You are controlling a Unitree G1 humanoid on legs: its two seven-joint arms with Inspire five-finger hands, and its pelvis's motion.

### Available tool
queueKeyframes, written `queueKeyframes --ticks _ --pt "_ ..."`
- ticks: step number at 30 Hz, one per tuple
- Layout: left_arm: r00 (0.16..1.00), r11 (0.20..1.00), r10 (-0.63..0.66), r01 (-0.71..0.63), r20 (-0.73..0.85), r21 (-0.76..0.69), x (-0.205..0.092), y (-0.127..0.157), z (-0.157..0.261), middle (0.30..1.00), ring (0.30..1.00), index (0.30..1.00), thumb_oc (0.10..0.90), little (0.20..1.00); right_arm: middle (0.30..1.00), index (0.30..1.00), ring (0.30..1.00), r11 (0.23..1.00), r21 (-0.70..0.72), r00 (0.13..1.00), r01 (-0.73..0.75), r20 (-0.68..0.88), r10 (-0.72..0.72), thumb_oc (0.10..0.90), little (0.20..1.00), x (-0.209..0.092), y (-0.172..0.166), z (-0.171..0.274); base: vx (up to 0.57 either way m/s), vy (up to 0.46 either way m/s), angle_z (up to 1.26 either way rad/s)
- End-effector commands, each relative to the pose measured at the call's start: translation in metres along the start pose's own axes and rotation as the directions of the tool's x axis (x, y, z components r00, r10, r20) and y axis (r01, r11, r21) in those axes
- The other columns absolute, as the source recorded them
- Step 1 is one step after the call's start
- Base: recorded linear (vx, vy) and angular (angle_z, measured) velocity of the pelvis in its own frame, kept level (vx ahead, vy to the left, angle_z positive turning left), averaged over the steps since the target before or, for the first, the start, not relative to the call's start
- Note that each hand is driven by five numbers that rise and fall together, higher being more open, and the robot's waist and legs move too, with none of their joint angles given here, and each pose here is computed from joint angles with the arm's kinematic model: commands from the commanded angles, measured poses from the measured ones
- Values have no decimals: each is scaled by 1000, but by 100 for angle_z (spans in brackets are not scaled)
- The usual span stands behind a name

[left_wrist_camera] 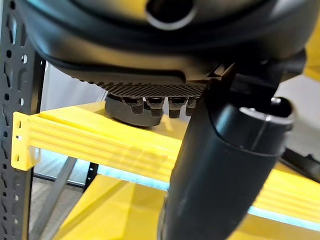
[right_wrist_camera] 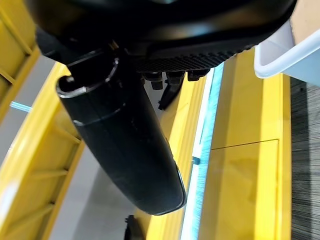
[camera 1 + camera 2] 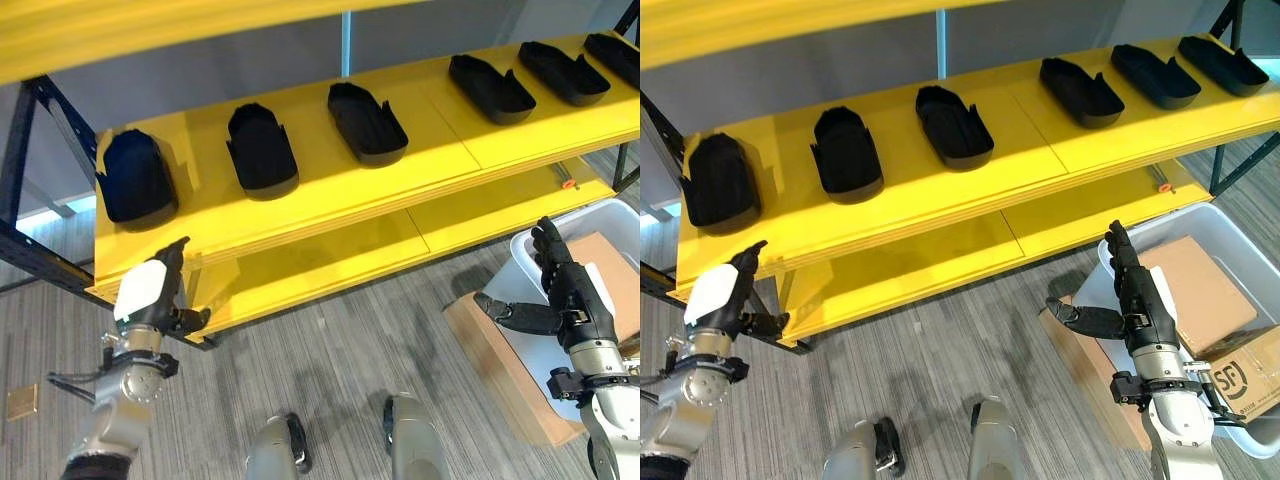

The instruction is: Move parts from the plastic box to the shelf.

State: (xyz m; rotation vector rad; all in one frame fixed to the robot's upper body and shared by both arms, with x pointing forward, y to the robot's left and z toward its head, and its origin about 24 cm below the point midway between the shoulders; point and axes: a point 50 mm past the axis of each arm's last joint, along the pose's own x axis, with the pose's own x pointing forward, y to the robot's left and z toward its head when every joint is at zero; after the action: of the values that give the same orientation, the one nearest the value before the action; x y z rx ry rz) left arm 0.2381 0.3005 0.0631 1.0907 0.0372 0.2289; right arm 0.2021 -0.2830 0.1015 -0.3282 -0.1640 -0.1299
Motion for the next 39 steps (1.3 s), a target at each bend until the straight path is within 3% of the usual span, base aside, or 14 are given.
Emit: queueKeyframes --ticks 1,5,10,11,13,17,21,24,26,39 --pt "965 970 215 -193 148 -145 13 49 25 1000 1000 1000 900 1000 1000 1000 1000 995 -49 970 82 234 -68 900 1000 6 -19 41 35 -85 1" --pt "967 935 188 -124 169 -331 0 39 31 1000 1000 1000 900 1000 1000 1000 1000 996 -47 974 69 218 -57 900 1000 4 -15 36 32 -67 -2" --pt "972 802 136 7 193 -597 -16 19 39 1000 1000 1000 900 1000 1000 1000 1000 998 -18 983 56 175 -52 900 1000 -3 -9 25 20 -76 -9" --pt "975 659 100 86 200 -747 -23 4 45 1000 1000 1000 900 1000 1000 1000 1000 1000 -3 987 29 158 -28 900 1000 -4 -1 20 38 -114 -12" --pt "980 453 31 160 195 -877 -38 -20 50 1000 1000 1000 900 1000 1000 1000 1000 999 43 996 3 89 -7 900 1000 -11 10 3 41 -100 -19" --pt "976 302 -107 213 189 -929 -60 -53 51 1000 1000 1000 900 1000 1000 1000 1000 995 81 998 -57 -6 58 900 1000 -25 25 -16 -10 -52 -12" --pt "955 265 -230 247 187 -932 -73 -78 50 1000 1000 1000 900 1000 1000 1000 1000 981 159 987 -109 -103 126 900 1000 -36 43 -36 -23 -15 -3" --pt "929 155 -330 230 169 -961 -87 -103 51 1000 1000 1000 900 1000 1000 1000 1000 968 218 972 -121 -173 161 900 1000 -43 56 -51 0 0 0" --pt "922 124 -355 212 156 -969 -91 -109 50 1000 1000 1000 900 1000 1000 1000 1000 968 219 967 -127 -190 170 900 1000 -43 60 -55 0 0 0" --pt "880 79 -452 205 149 -975 -94 -134 56 1000 1000 1000 900 1000 1000 1000 1000 916 326 921 -234 -227 317 900 1000 -44 95 -65 0 0 0"
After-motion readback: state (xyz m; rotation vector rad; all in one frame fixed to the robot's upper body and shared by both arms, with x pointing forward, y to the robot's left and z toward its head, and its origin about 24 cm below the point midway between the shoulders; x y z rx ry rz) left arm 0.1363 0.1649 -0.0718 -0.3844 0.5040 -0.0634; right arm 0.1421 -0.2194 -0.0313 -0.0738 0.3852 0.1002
